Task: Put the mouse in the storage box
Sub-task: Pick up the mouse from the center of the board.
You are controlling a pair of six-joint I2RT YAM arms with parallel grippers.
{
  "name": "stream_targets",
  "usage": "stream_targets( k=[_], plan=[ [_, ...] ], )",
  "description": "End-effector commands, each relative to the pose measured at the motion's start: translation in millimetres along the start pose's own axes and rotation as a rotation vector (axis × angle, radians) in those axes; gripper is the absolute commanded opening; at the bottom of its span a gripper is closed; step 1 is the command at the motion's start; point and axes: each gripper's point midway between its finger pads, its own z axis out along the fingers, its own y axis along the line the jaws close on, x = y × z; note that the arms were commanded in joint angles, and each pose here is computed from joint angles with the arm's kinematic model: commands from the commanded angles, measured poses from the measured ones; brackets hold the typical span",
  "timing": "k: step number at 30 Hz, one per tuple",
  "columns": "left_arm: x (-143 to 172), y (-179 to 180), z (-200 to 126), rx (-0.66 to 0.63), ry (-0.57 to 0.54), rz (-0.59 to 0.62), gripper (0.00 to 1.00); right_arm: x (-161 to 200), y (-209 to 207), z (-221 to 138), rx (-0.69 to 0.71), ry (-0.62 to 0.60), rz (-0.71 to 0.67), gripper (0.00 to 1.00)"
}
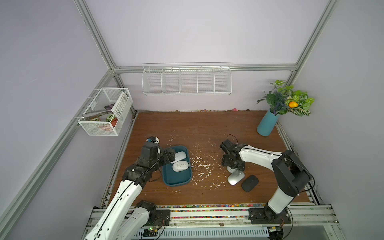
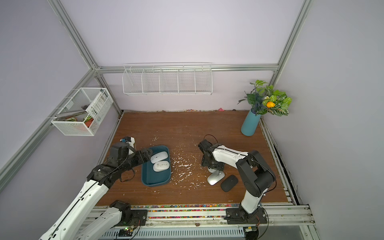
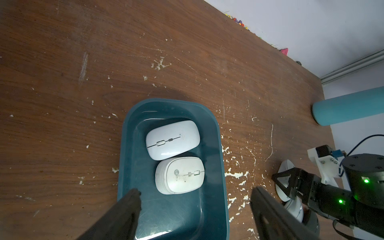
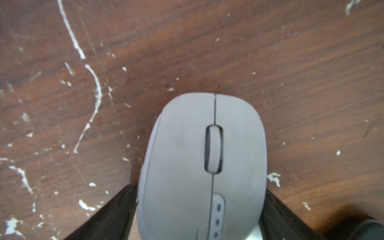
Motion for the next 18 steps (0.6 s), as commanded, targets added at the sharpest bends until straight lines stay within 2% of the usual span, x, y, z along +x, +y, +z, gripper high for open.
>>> stream_targets(
  k=[1, 9, 18],
  plan=[
    [-2, 3, -3, -0.012, -0.013, 0.008, 0.87, 15, -13, 7, 0.082, 0.05, -0.011, 0.89],
    [-3, 2, -4, -0.006, -0.019, 0.009, 0.87, 20, -5, 8, 0.095, 0.051, -0.036, 0.83],
    [-2, 1, -5, 0.001, -0.018, 0.009, 0.87, 6, 0, 9, 0.074, 0.035, -0.036, 0.84]
  ],
)
